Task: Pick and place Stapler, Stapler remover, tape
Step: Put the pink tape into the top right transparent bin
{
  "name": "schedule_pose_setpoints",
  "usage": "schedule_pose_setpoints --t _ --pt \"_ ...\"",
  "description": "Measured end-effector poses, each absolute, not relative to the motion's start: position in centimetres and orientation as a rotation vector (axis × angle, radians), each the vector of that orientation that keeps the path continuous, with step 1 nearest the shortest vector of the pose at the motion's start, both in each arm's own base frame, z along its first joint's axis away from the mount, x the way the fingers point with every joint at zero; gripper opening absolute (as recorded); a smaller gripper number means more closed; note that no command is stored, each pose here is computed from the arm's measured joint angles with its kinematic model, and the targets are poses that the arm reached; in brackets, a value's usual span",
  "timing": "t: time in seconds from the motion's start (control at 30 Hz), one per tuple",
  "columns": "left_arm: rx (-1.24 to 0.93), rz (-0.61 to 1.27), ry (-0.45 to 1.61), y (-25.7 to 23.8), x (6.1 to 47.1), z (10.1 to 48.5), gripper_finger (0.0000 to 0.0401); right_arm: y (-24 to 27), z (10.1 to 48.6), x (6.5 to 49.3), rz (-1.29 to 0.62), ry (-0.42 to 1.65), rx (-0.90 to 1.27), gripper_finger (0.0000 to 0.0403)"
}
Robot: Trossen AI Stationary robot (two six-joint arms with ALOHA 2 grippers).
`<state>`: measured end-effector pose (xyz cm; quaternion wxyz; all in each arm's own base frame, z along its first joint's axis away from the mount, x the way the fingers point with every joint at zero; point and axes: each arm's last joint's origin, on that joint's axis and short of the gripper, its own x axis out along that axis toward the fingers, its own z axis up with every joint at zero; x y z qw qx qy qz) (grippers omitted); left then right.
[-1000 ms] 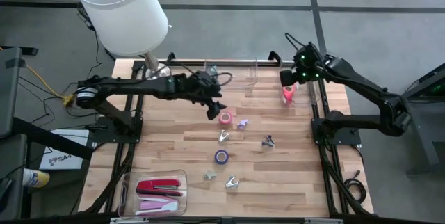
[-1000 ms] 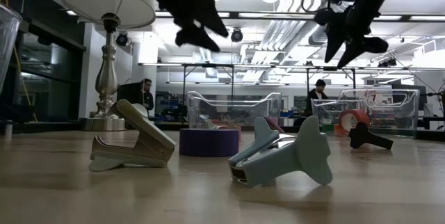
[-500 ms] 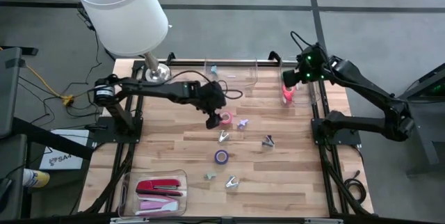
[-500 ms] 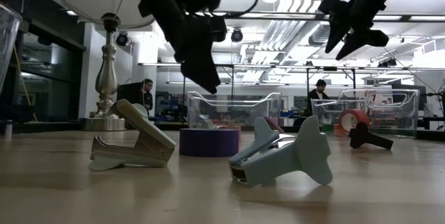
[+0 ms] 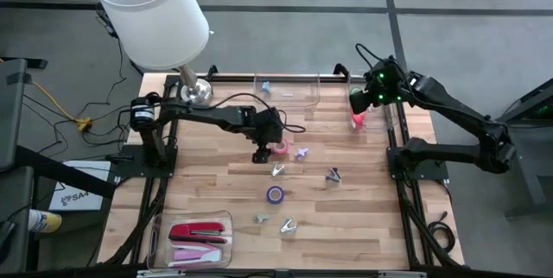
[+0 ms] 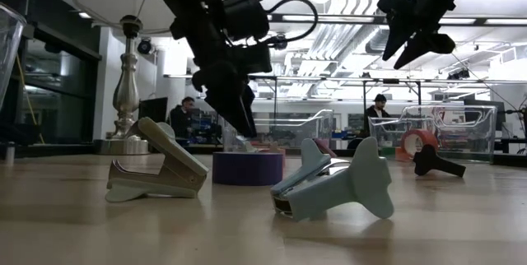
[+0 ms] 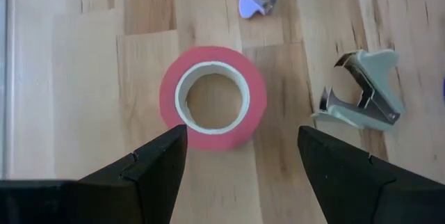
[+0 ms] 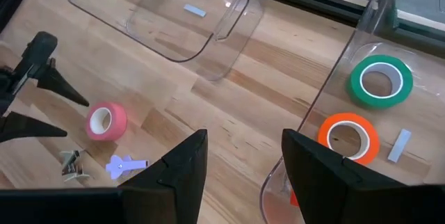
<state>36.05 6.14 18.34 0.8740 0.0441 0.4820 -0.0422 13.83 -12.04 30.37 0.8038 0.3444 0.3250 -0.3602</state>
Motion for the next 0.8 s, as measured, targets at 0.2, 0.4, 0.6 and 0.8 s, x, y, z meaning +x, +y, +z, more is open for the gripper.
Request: schedule_pose_setpoints --t 0.2,0.4,0.6,0.8 --pt "0.23 -0.158 1.001 5.2 36.2 18.3 0.0271 -12.0 30.4 13.8 -0.775 0.697 0.736 0.0177" --pt "0.409 -0.224 1.021 3.5 36.8 17.1 0.0254 -12.1 30.4 13.8 -0.776 0.697 0.736 0.0177" --pt "0.441 -0.187 0.996 3.4 37.6 16.5 0.0212 -12.0 30.3 13.8 -0.776 0.708 0.74 0.0177" --pt "0.434 -0.169 1.029 3.5 37.6 16.0 0.0186 -12.0 30.2 13.7 -0.776 0.716 0.743 0.0177"
